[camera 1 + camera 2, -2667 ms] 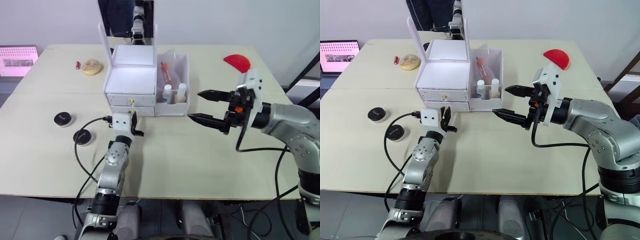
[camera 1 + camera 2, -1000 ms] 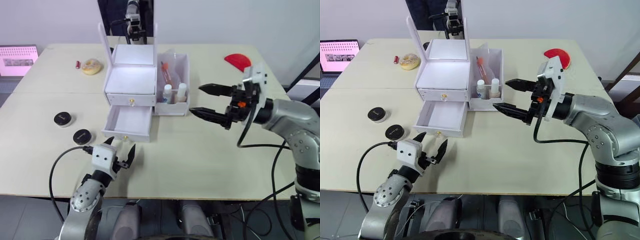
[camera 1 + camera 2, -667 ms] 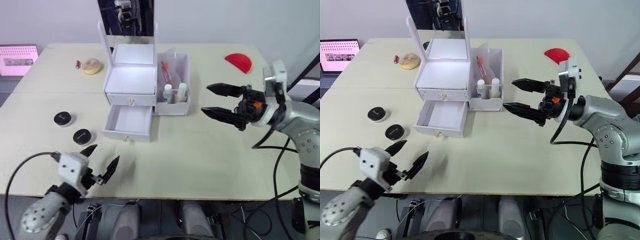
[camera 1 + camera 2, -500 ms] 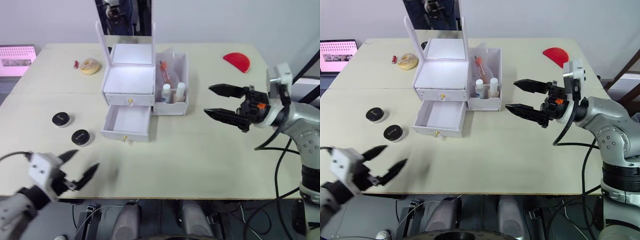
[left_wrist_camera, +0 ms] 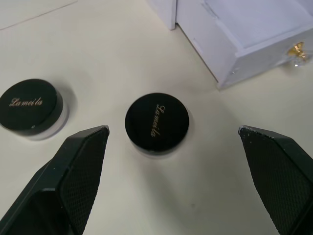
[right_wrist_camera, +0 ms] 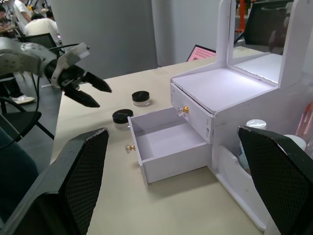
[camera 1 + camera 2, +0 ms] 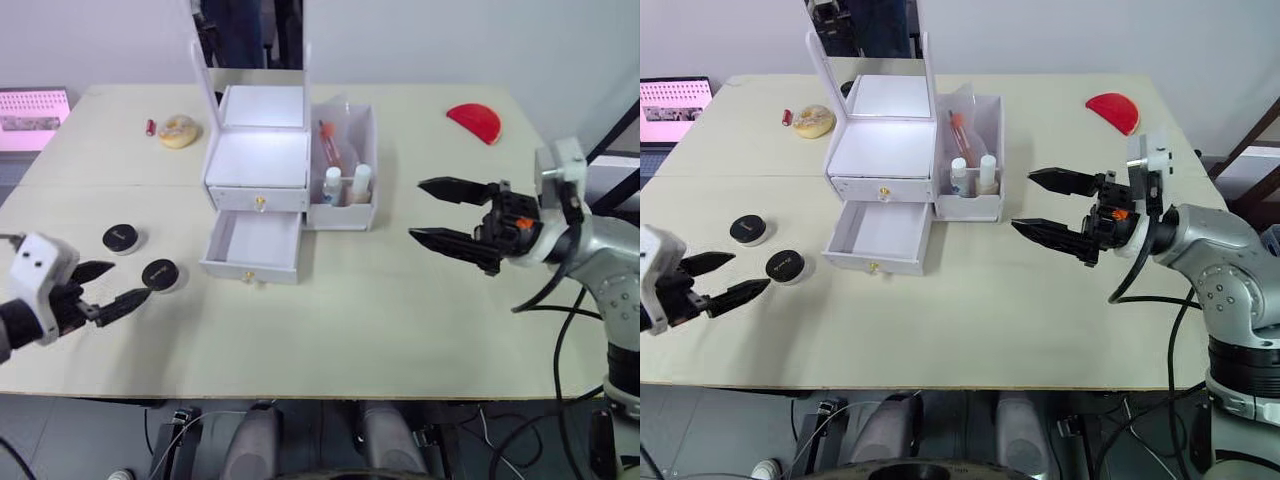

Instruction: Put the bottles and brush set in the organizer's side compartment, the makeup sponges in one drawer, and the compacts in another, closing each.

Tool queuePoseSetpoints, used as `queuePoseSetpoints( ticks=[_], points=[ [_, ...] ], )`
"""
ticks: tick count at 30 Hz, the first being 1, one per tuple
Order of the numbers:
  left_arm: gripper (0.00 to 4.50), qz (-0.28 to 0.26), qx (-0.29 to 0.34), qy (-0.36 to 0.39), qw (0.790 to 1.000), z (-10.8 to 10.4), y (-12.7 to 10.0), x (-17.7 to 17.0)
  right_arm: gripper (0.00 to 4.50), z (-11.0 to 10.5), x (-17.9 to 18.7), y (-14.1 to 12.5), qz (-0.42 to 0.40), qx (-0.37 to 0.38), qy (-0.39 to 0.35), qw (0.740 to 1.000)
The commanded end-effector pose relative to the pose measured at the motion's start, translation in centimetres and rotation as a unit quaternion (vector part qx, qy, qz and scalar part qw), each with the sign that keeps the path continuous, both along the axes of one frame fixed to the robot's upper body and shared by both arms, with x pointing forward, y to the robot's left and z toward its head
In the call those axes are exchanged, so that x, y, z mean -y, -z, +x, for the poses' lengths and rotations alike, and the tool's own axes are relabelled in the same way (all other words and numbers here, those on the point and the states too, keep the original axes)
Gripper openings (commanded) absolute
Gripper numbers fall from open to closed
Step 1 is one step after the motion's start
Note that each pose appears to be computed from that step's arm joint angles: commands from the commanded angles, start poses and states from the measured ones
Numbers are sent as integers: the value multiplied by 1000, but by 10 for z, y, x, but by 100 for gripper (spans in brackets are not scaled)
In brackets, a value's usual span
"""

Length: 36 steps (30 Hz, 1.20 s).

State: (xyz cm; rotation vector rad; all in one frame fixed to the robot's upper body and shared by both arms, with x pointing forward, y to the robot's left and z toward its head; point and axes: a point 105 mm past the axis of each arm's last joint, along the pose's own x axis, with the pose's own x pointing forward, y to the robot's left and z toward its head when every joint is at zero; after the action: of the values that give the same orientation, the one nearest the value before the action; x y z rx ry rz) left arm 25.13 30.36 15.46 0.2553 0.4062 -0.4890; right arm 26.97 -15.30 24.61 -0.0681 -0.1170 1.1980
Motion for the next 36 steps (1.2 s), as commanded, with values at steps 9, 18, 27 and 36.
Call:
queuePoseSetpoints(
  ticks=[9, 18, 27, 36],
  points=[
    [447, 22, -27, 23, 999, 38, 15, 7, 450, -13, -12, -8, -4, 32, 12, 999],
    [447, 22, -49, 33, 998, 45, 34, 10, 450, -16, -11, -8, -4, 30, 26, 999],
    [447, 13, -54, 23, 998, 48, 41, 9, 450, -17, -11, -8, -5, 31, 30, 999],
    [360, 0, -56, 12, 998, 47, 43, 8, 450, -16, -10, -6, -9, 30, 32, 999]
  ],
)
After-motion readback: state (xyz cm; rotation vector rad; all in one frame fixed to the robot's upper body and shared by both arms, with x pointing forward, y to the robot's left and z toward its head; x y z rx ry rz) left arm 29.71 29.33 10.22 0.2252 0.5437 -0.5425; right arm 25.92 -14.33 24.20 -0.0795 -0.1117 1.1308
